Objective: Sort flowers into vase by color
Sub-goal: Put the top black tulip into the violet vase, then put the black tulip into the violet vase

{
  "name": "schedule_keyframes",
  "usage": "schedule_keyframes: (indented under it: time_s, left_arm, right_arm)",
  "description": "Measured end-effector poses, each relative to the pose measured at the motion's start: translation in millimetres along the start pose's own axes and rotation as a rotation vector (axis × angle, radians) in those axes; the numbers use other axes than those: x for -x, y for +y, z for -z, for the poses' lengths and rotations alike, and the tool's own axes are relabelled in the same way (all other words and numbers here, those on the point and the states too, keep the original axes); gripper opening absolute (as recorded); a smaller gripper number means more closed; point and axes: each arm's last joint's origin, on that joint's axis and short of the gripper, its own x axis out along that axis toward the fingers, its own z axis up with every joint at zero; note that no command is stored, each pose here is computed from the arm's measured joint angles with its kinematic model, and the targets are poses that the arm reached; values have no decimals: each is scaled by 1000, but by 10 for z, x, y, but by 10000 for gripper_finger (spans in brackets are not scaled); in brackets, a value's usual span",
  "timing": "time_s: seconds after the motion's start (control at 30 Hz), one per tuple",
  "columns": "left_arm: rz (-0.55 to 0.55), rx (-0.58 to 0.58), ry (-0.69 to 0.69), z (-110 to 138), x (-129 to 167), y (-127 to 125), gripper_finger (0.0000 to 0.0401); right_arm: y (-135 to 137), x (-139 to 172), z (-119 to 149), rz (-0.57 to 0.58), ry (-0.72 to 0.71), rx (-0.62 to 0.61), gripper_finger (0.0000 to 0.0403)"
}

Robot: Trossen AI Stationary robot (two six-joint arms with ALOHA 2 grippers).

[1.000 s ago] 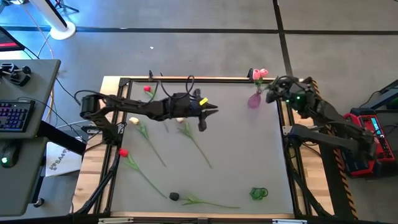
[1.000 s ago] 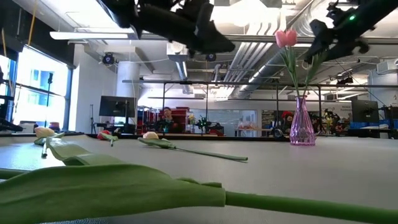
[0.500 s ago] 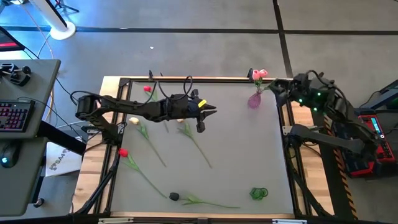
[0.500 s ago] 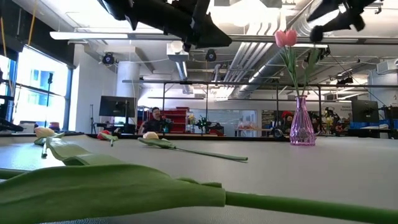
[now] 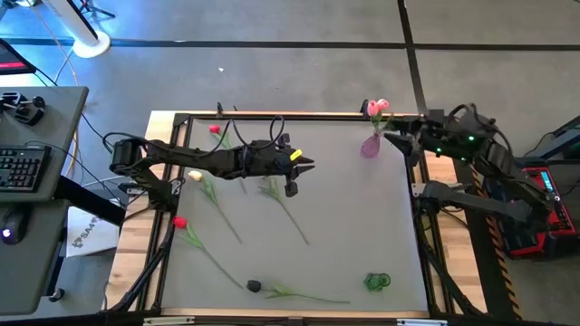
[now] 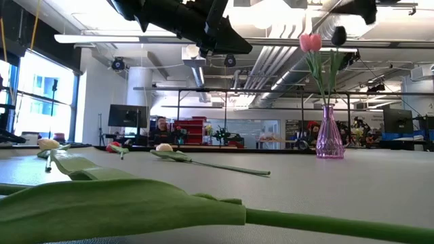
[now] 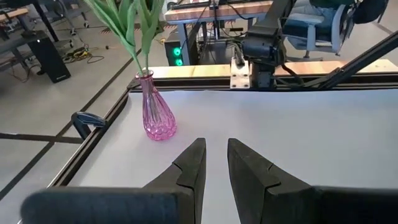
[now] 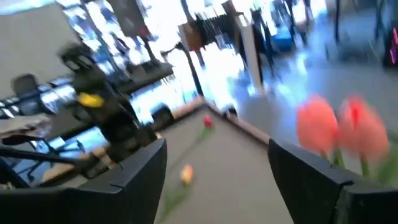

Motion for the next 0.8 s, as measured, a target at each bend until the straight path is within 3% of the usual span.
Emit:
schedule_keyframes:
  time_s: [0.17,0.47,0.63,0.8]
  left_arm:
    - [0,5,0,0,0,-1,53]
    - [78,-35,85,74,30,-207,53]
    - [172,-104,181,164,82,-410,53]
    - [289,-155,285,263,167,-630,53]
  right_arm:
    - [58,-8,-55,-77,-53,63,268]
    - [164,-399,132,-177,178,81,268]
    - [413,-744,281,-307,252,239,268]
    - [735,-1026,516,-324,314,328,268]
